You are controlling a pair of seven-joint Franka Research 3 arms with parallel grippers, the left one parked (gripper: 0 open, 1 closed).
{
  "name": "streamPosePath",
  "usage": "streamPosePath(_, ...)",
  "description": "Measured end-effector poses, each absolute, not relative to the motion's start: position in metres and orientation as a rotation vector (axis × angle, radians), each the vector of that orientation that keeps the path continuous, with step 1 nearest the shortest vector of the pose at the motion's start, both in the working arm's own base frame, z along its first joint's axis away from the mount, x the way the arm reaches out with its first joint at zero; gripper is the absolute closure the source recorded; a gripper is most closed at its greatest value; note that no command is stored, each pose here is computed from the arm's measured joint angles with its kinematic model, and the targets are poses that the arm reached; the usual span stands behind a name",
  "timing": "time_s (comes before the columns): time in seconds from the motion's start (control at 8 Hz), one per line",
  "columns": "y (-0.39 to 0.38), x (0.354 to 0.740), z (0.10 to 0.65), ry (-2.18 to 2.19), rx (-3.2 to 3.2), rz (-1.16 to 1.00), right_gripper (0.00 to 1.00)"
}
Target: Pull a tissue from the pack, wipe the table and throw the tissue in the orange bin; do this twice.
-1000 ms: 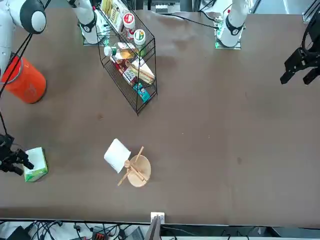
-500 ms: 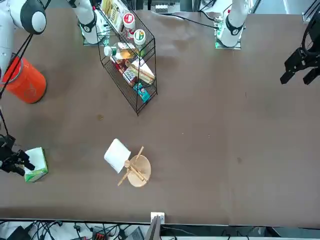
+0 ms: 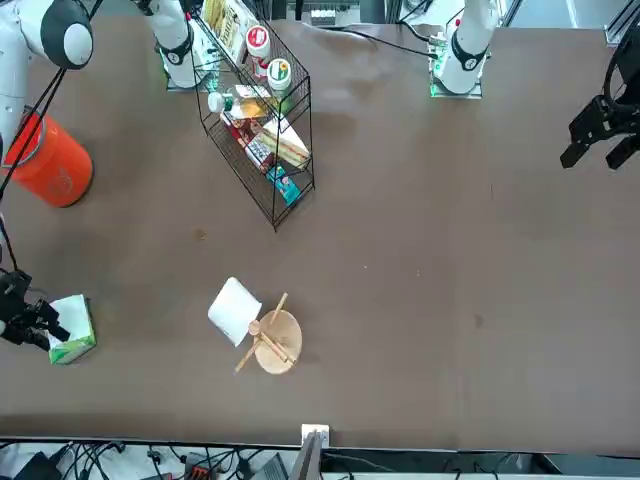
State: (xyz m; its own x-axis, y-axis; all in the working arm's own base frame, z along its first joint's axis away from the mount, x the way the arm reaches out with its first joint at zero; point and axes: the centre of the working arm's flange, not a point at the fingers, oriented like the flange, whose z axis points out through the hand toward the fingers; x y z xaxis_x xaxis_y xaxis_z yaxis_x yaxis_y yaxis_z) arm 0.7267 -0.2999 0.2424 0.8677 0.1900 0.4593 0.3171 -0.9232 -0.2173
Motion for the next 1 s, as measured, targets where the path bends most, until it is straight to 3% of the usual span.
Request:
streamPosePath(0.62,-0.3000,0.7266,0.2414,-0.382,-2.754,-0.634,0.62)
streamPosePath(0.75,-0.3000,0.7267,0.2415,-0.382,-2.754,-0.634,0.69)
streamPosePath(0.88,-0.2999,0.7267,0.2416,-0.382,-2.754,-0.634,0.84)
streamPosePath(1.0,-0.2999,0.7272,0.2426,-0.383,-2.754,-0.637,0.91)
